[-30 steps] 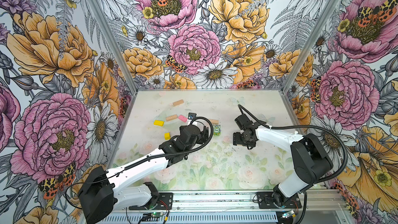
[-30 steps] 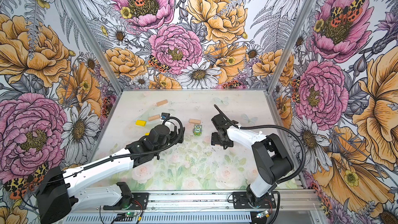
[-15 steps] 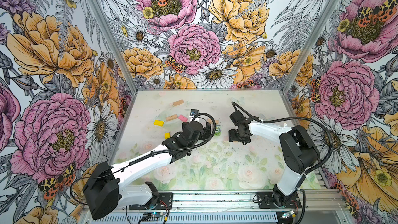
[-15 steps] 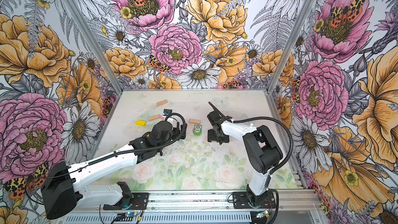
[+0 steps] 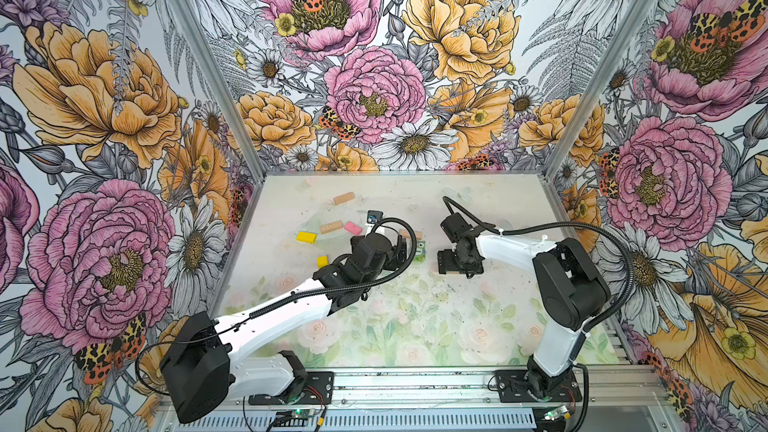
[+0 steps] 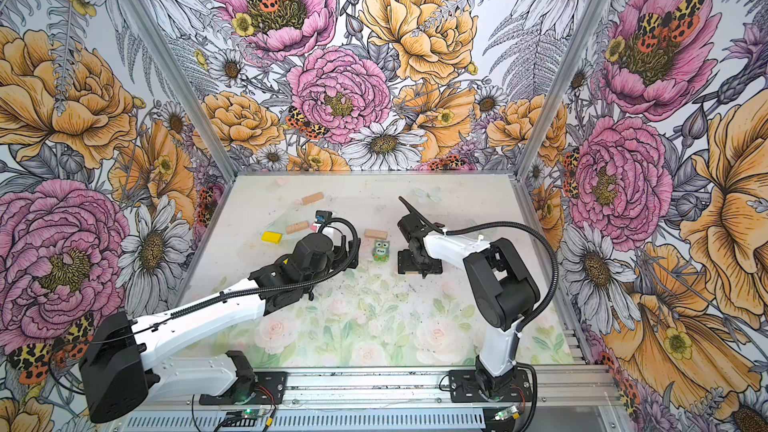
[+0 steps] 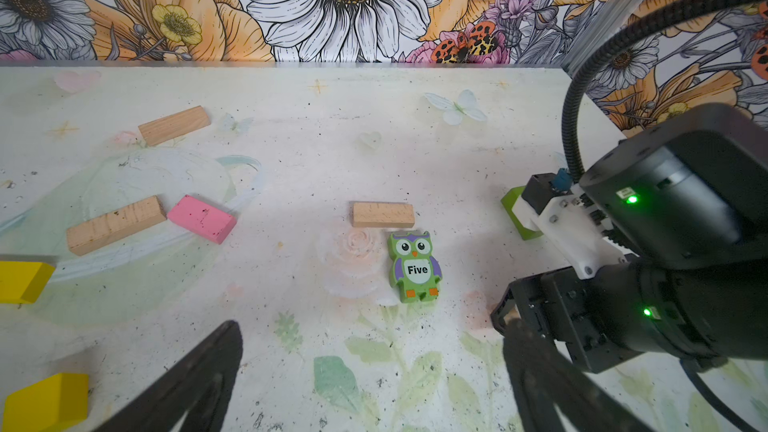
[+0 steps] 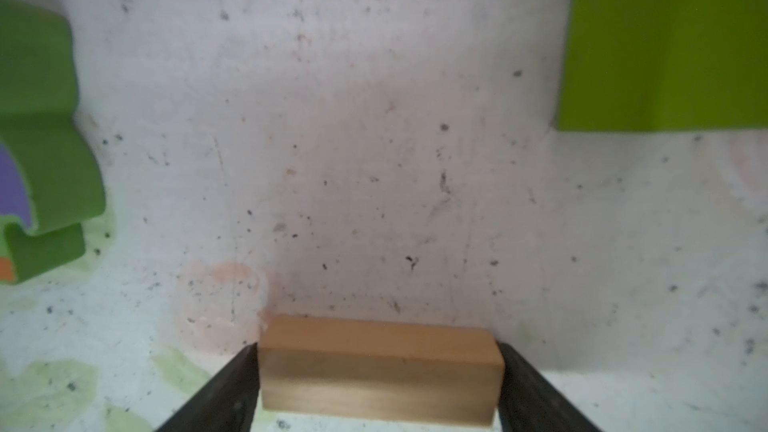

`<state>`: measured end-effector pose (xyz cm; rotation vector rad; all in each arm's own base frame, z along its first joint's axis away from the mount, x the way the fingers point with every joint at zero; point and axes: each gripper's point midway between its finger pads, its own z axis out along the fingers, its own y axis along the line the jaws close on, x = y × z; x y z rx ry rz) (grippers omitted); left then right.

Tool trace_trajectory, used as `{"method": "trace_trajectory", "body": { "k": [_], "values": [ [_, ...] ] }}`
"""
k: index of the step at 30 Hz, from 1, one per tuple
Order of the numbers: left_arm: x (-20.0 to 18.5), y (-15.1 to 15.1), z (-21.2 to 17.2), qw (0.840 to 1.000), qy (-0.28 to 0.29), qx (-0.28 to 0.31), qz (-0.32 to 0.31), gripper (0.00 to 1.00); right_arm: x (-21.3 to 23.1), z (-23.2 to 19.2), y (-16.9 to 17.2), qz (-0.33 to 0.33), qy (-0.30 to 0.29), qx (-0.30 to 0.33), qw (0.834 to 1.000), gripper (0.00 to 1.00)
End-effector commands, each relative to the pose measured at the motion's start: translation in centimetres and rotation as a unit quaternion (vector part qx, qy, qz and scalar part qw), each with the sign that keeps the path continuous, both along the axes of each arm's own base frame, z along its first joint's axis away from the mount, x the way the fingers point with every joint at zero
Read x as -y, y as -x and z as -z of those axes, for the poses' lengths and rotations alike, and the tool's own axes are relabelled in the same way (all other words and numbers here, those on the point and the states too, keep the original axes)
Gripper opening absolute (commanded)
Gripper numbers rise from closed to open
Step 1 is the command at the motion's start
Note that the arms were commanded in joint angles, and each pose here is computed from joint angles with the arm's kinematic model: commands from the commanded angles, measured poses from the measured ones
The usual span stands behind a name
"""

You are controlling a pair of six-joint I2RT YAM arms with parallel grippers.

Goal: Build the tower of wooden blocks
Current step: 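Lift the wood bar with the right gripper and carry it farther from the robot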

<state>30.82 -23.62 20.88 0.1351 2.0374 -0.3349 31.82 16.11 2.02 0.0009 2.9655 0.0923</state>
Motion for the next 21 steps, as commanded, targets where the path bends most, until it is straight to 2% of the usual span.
{"method": "trace_trajectory", "body": {
  "k": [1,5,12,21],
  "values": [
    [-0.5,-0.6,-1.8,1.000,0.003,0.020,-0.015,0.99,-0.6,-1.2,-0.7,-0.006,-0.008,0.020,1.000,0.96],
    [-0.8,-0.6,-1.8,1.000,0.000,0.021,-0.019,0.99,-0.9,-3.7,-0.9,-0.002,-0.024,0.042,0.999,1.00],
    [-1.6,-0.4,-1.4,0.999,-0.011,0.016,-0.027,0.99,-2.0,-8.5,-2.6,0.013,-0.035,0.088,0.995,1.00],
    [-3.9,-0.5,-0.7,0.998,-0.010,0.000,-0.055,0.99,-4.6,-10.4,-6.3,0.016,-0.045,0.113,0.992,1.00]
  ]
}}
